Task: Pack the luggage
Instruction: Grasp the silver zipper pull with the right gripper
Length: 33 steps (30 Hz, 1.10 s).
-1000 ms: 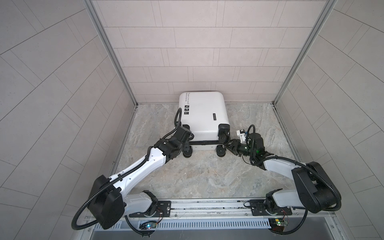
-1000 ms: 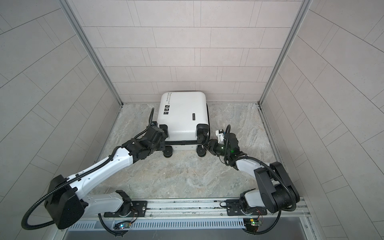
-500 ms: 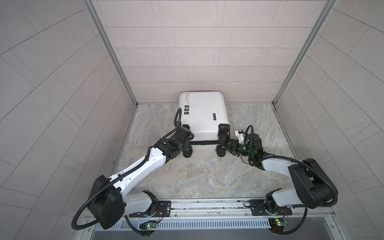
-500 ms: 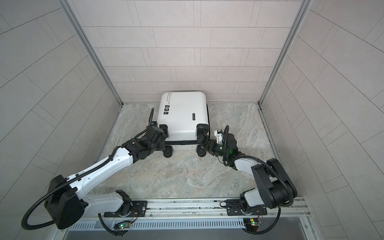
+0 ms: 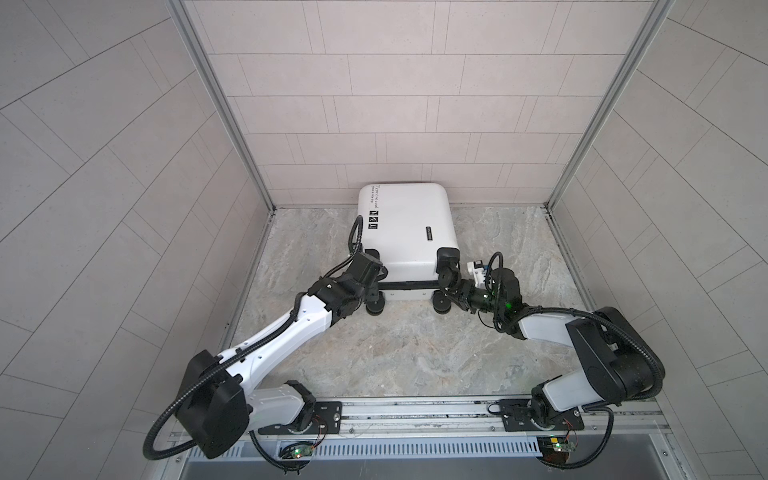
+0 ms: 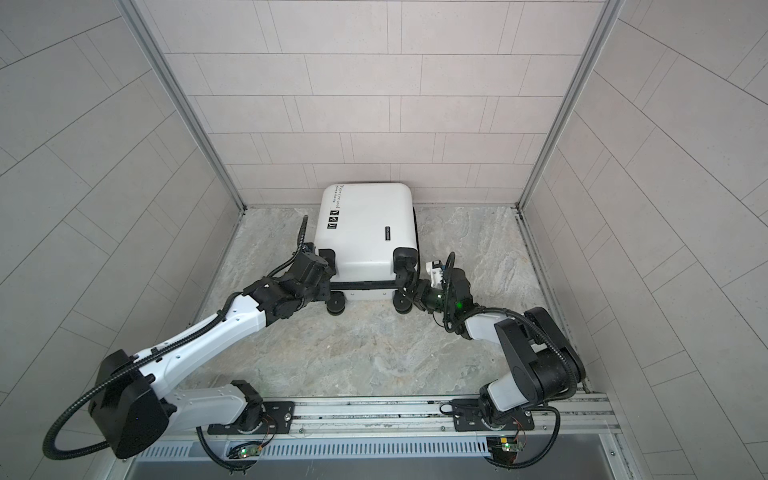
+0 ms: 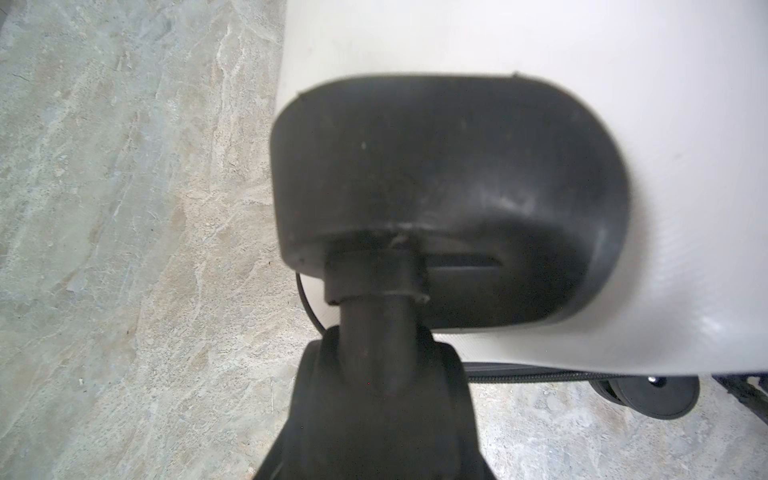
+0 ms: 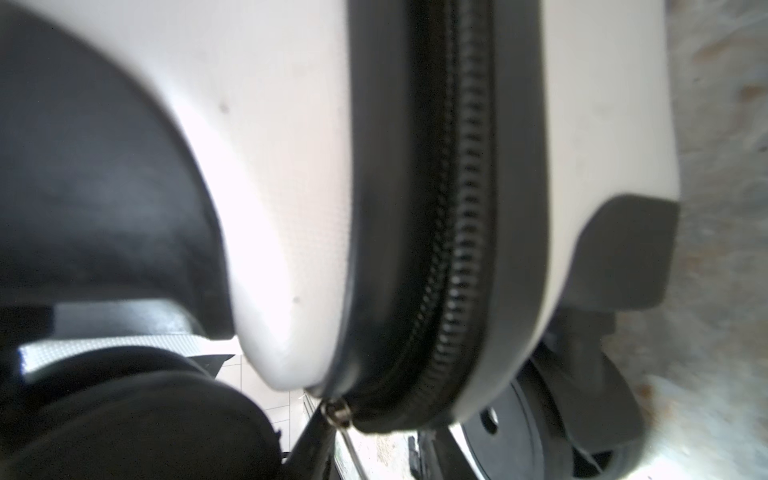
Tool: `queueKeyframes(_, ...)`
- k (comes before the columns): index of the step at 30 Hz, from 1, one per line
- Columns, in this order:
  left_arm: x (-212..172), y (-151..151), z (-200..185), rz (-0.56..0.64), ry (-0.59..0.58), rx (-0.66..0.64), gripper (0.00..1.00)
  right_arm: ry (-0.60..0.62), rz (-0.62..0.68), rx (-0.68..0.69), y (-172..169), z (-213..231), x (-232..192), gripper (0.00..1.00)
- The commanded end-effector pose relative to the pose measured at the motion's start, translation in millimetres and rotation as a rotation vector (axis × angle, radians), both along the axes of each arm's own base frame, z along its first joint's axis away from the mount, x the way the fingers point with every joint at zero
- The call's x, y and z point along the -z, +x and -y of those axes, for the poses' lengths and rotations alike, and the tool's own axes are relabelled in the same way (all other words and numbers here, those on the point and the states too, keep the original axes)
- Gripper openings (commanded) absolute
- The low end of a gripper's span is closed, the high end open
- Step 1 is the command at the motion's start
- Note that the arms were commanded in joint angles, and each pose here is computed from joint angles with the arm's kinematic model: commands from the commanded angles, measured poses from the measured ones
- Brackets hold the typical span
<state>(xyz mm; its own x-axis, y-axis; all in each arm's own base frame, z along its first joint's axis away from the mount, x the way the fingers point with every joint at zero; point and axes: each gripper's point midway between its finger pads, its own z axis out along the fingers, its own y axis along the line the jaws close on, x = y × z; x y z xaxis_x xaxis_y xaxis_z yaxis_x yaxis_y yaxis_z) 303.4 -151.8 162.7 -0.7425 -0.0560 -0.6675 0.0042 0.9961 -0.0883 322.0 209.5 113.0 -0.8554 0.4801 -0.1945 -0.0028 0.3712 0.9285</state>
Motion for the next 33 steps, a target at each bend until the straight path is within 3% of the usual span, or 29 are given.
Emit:
queueKeyframes(1,-13.4,-2.8,2.1,0.011,-0.016,0.022,0.0,0.039,0.037,0.008,4.9,-3.8,-11.0,0.33)
queueKeyframes(12,-13.0,-3.3,1.8,0.011,-0.017,0.02,0.0,0.009,0.046,0.02,1.7,0.3,-15.4,0.2)
queueKeyframes(17,-15.2,-3.2,0.0,0.019,-0.014,0.015,0.0,-0.032,0.027,0.026,-1.1,4.9,-8.8,0.0)
queueKeyframes(21,-17.0,-3.1,-4.0,0.027,-0.002,0.002,0.0,-0.091,-0.001,0.037,-3.6,15.4,0.7,0.0)
queueKeyframes(26,-20.8,-2.8,-12.2,0.037,0.029,-0.023,0.0,-0.247,-0.066,0.053,-9.6,40.9,21.6,0.0)
queueKeyframes(33,-29.4,-4.3,-24.3,0.067,0.065,-0.052,0.0,-0.341,-0.091,0.052,-7.1,54.0,26.7,0.0)
